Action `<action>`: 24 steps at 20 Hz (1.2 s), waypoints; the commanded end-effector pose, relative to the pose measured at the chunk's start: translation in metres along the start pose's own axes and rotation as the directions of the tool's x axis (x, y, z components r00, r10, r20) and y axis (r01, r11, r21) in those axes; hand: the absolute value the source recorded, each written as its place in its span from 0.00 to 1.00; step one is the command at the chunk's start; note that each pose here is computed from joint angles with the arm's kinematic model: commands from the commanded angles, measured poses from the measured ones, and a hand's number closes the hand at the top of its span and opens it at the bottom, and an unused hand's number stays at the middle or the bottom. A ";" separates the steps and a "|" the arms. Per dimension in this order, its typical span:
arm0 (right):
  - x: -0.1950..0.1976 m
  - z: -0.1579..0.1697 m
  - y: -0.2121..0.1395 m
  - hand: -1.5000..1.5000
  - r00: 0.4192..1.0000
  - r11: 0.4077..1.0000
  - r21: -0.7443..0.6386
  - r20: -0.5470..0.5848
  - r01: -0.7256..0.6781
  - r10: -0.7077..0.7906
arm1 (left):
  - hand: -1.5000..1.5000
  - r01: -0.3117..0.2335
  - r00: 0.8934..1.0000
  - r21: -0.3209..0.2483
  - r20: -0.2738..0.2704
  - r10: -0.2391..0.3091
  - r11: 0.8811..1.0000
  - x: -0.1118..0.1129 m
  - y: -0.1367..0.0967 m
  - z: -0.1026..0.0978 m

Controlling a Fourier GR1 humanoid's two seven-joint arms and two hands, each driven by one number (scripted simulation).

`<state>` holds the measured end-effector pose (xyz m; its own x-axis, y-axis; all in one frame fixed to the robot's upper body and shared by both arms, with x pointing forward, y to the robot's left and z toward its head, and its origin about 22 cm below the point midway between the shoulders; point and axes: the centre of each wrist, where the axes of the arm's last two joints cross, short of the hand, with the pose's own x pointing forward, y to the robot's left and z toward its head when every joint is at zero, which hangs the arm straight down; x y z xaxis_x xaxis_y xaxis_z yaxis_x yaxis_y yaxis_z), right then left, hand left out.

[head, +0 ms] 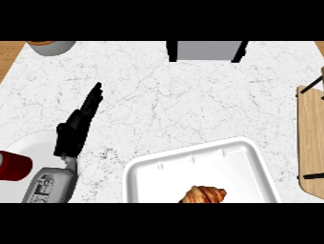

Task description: Pick the tomato from the tray and place it in the tiered shelf

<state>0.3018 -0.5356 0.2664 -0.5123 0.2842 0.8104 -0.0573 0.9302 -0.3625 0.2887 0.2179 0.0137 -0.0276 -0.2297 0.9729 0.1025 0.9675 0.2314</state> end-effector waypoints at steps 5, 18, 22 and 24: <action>0.024 0.003 -0.040 0.00 0.951 0.945 -0.114 0.002 0.306 -0.308 | 0.50 0.008 1.000 -0.021 0.016 -0.008 1.000 0.004 -0.010 0.000; 0.068 0.056 -0.088 0.00 0.944 0.977 -0.173 -0.280 0.127 -0.173 | 0.50 0.009 0.998 -0.038 0.055 -0.007 0.999 0.015 -0.016 -0.009; 0.074 0.066 -0.093 0.00 0.952 0.986 -0.142 -0.280 0.087 -0.125 | 0.50 -0.018 0.999 -0.053 0.043 0.021 0.998 0.008 -0.019 -0.001; 0.072 0.067 -0.093 0.00 0.944 0.990 -0.120 -0.312 0.078 -0.112 | 0.50 -0.005 0.999 -0.063 0.050 0.008 0.998 0.008 -0.013 -0.001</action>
<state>0.2203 -0.6124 0.3292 -0.2224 0.2112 0.9518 0.0461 0.9774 -0.2061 0.2914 0.1997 0.0209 -0.0756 -0.2155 0.9736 0.1540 0.9621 0.2249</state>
